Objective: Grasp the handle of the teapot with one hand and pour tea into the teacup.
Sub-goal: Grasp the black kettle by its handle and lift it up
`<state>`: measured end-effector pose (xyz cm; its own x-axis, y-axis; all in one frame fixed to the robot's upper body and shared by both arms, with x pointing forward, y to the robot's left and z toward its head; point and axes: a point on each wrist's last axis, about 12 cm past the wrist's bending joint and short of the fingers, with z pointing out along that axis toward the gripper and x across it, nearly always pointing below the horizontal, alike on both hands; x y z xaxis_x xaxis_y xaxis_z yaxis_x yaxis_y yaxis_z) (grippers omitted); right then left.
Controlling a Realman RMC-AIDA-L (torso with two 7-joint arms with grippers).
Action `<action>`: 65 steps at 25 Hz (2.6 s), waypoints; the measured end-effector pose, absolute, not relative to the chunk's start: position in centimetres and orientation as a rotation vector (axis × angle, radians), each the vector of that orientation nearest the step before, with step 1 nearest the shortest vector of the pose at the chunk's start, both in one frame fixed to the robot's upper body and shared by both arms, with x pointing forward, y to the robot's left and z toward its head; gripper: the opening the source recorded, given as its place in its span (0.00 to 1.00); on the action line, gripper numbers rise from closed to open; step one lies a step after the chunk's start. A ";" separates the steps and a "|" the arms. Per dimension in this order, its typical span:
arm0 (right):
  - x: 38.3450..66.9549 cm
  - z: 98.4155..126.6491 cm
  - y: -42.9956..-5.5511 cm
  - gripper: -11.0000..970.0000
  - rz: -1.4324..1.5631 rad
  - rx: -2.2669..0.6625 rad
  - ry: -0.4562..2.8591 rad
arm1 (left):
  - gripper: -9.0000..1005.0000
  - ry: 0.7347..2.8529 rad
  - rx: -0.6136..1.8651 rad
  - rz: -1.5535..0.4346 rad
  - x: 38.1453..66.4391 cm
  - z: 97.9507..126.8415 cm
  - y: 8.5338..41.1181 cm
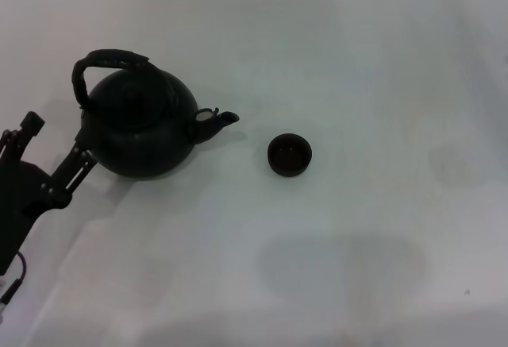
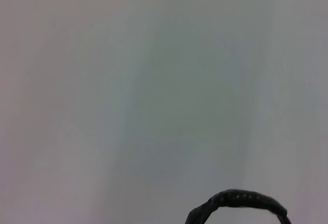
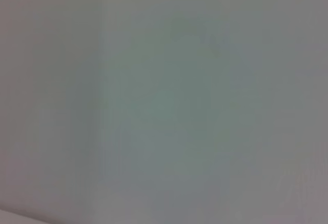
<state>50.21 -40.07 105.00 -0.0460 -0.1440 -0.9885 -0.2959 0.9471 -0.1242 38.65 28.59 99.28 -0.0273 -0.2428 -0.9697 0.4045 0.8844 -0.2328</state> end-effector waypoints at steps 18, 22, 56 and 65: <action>50.8 105.2 -39.7 0.88 0.115 -0.374 1.610 | 0.83 1.519 0.117 -0.449 41.2 99.6 30.1; 50.7 105.3 -39.5 0.88 0.132 -0.377 1.596 | 0.82 1.544 0.133 -0.477 42.4 99.7 30.3; 50.5 105.4 -39.2 0.88 0.156 -0.364 1.567 | 0.42 1.615 0.157 -0.547 46.8 100.0 29.0; 50.4 105.2 -39.3 0.88 0.153 -0.351 1.581 | 0.23 1.600 0.129 -0.621 47.9 100.8 29.0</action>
